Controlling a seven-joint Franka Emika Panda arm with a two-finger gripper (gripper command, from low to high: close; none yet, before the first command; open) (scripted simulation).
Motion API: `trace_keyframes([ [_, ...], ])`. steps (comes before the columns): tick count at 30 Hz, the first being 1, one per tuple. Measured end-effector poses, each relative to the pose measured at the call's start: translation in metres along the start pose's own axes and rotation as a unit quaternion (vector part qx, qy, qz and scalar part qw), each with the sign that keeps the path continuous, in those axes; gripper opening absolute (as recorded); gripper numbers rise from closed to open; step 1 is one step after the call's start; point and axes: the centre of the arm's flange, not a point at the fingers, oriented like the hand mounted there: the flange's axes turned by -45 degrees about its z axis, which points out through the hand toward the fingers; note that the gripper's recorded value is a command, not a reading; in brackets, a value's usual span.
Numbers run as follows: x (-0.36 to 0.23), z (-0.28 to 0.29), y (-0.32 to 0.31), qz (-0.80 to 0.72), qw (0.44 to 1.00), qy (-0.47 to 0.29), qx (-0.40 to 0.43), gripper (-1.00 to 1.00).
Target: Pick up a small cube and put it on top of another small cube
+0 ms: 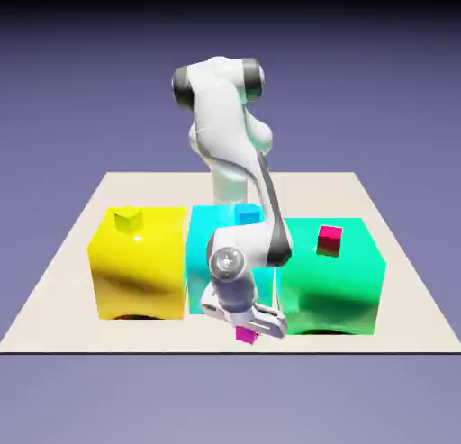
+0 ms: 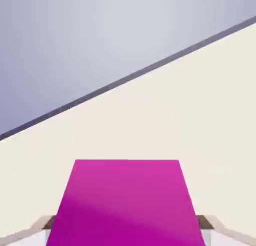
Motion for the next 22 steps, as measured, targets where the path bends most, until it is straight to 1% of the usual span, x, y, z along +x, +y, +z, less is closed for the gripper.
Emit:
trace_keyframes([
  [2,-0.008,-0.019,-0.004,-0.027,1.000,-0.007,0.010,-1.00],
  [6,-0.057,-0.101,-0.048,-0.020,1.000,0.002,0.025,-1.00],
  [9,-0.108,-0.154,-0.080,-0.018,0.999,0.006,0.027,-1.00],
  [12,-0.190,-0.188,-0.130,-0.021,1.000,0.001,0.006,-1.00],
  [13,-0.216,-0.187,-0.146,-0.022,1.000,-0.002,-0.007,-1.00],
  [14,-0.227,-0.198,-0.146,-0.014,1.000,0.000,-0.007,-1.00],
  [15,-0.226,-0.198,-0.145,-0.013,1.000,0.000,-0.006,-1.00],
  [19,-0.219,-0.135,-0.145,-0.014,1.000,0.000,-0.007,-1.00],
  [20,-0.218,-0.130,-0.144,-0.013,1.000,0.000,-0.006,1.00],
  [22,-0.218,-0.130,-0.144,-0.013,1.000,0.000,-0.007,1.00],
])
